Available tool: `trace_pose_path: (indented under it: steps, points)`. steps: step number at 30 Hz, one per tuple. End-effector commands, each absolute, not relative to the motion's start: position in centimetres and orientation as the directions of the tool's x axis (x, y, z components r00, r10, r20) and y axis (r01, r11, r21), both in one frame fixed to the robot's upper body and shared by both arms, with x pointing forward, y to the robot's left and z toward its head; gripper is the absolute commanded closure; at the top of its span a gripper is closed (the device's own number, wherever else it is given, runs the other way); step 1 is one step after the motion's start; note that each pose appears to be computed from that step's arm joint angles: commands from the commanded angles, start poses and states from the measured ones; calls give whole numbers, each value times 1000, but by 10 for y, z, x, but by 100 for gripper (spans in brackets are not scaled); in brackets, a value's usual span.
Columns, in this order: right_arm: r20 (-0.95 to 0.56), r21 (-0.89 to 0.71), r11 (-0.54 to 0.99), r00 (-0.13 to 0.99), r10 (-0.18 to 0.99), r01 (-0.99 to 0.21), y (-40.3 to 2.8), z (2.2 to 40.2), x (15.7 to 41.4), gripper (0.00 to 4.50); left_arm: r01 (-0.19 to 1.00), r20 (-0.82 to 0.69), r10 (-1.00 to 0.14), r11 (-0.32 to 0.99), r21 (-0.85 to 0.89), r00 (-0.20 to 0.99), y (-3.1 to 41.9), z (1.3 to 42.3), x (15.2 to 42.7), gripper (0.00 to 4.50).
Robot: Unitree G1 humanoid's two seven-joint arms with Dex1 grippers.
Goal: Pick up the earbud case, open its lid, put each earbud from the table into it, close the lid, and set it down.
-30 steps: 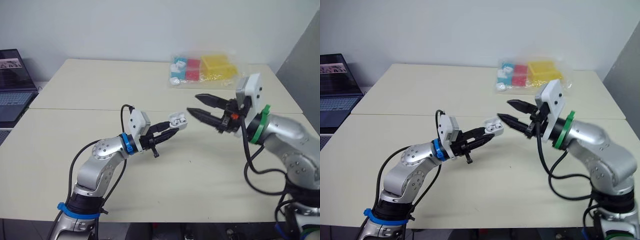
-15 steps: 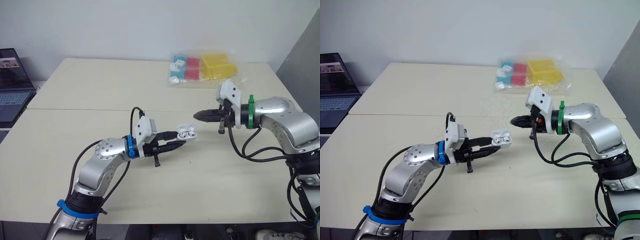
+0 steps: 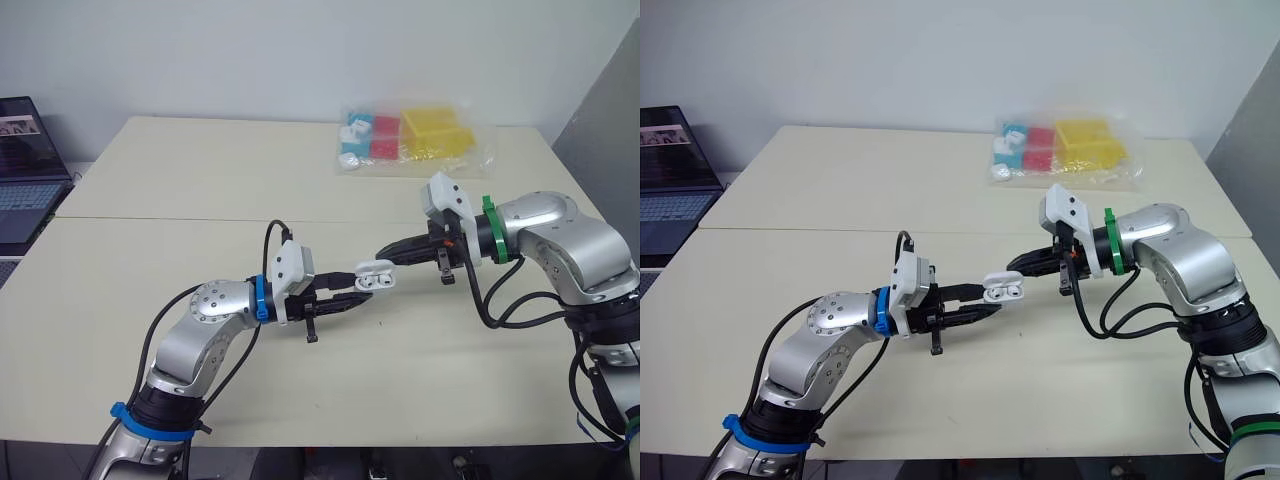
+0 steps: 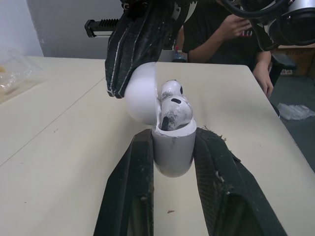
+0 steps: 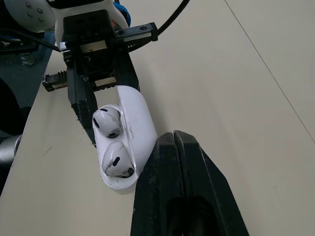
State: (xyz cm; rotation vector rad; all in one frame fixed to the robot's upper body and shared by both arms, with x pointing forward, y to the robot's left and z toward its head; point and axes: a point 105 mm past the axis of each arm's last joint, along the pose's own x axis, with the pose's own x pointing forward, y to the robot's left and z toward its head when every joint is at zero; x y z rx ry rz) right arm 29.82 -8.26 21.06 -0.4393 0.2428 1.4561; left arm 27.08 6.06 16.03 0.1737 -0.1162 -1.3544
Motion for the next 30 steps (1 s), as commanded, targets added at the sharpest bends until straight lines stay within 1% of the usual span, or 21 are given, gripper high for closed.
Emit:
trace_pose_path:
  steps: [1,7,12,21,23,25,30]
  points:
    - [-412,-153,-10,54,909,-988,-80,219,284,450,950,8,-981,191,248,195,56,172,267,371]
    - [-423,-134,-25,35,906,-991,-81,215,278,450,946,12,-978,204,253,208,56,172,270,371]
    - [-450,-121,-39,20,893,-992,-82,202,272,450,943,23,-975,218,250,219,56,174,272,371]
    - [-460,-132,-21,43,887,-991,-83,192,272,450,946,34,-972,232,226,231,57,174,274,371]
    - [-454,-149,-5,64,889,-989,-84,194,272,450,952,37,-968,251,175,249,59,173,277,371]
    - [-451,-178,18,98,887,-984,-88,195,273,450,958,22,-962,273,84,272,61,169,280,371]
    - [-460,-235,51,157,874,-971,-103,191,263,450,943,-134,-947,308,-128,291,71,136,285,371]
